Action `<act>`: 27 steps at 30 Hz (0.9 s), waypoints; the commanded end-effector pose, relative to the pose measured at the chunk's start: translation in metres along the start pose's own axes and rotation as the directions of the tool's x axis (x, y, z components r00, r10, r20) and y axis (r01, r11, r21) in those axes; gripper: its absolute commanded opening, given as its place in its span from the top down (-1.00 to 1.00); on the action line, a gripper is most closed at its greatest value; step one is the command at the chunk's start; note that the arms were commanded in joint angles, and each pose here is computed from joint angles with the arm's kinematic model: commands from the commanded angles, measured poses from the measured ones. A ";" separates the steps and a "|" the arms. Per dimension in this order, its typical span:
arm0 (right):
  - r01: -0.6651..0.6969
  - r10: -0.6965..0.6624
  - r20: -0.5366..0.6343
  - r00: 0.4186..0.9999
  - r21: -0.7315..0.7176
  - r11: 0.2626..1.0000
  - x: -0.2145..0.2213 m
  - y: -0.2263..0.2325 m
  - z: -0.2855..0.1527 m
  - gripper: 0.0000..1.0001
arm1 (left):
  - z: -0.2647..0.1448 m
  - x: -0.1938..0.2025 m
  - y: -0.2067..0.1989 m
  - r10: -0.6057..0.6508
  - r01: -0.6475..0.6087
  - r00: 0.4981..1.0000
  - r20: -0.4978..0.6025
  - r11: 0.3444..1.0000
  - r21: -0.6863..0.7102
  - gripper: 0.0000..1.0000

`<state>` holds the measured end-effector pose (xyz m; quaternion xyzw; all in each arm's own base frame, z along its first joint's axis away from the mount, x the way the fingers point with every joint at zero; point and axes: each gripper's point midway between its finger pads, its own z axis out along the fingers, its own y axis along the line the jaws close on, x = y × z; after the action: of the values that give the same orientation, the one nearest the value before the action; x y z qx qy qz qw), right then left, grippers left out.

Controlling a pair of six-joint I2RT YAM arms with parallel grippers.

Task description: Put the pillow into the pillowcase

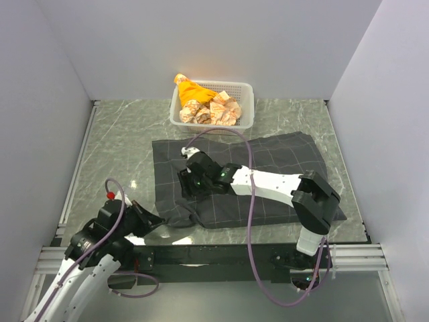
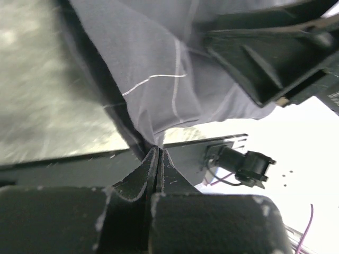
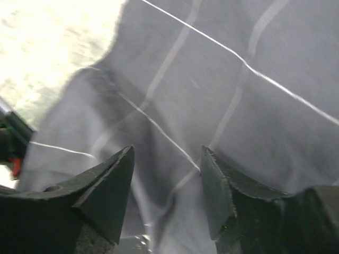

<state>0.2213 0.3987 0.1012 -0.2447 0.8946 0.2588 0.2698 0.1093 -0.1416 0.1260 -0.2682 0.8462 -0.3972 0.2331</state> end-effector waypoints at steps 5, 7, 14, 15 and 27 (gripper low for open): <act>-0.094 0.083 0.092 0.992 0.113 0.989 -0.001 -0.040 -0.030 -0.27 | -0.041 -0.002 0.005 -0.058 0.061 0.997 0.057 0.997 -0.046 0.98; -0.111 0.099 0.080 0.992 0.162 0.981 0.009 -0.057 -0.030 -0.30 | -0.050 -0.006 -0.002 -0.046 0.049 0.996 0.078 0.998 -0.045 0.96; -0.175 0.162 0.085 0.983 0.177 0.968 0.028 -0.087 -0.036 -0.31 | -0.059 -0.014 -0.008 0.023 -0.013 0.996 0.088 0.994 -0.112 0.48; -0.172 0.160 0.079 0.984 0.177 0.969 0.030 -0.087 -0.036 -0.31 | -0.058 -0.015 -0.011 0.021 -0.011 0.996 0.087 0.994 -0.110 0.41; -0.189 0.146 0.214 0.966 0.193 0.963 -0.002 -0.079 -0.085 -0.48 | 0.042 -0.035 -0.051 -0.009 0.009 0.999 0.052 1.000 0.005 0.73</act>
<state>0.2263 0.3111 0.1096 -0.1459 0.9088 0.2378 0.3103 0.1300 -0.1361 0.1403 -0.3013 0.8590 -0.3415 0.2340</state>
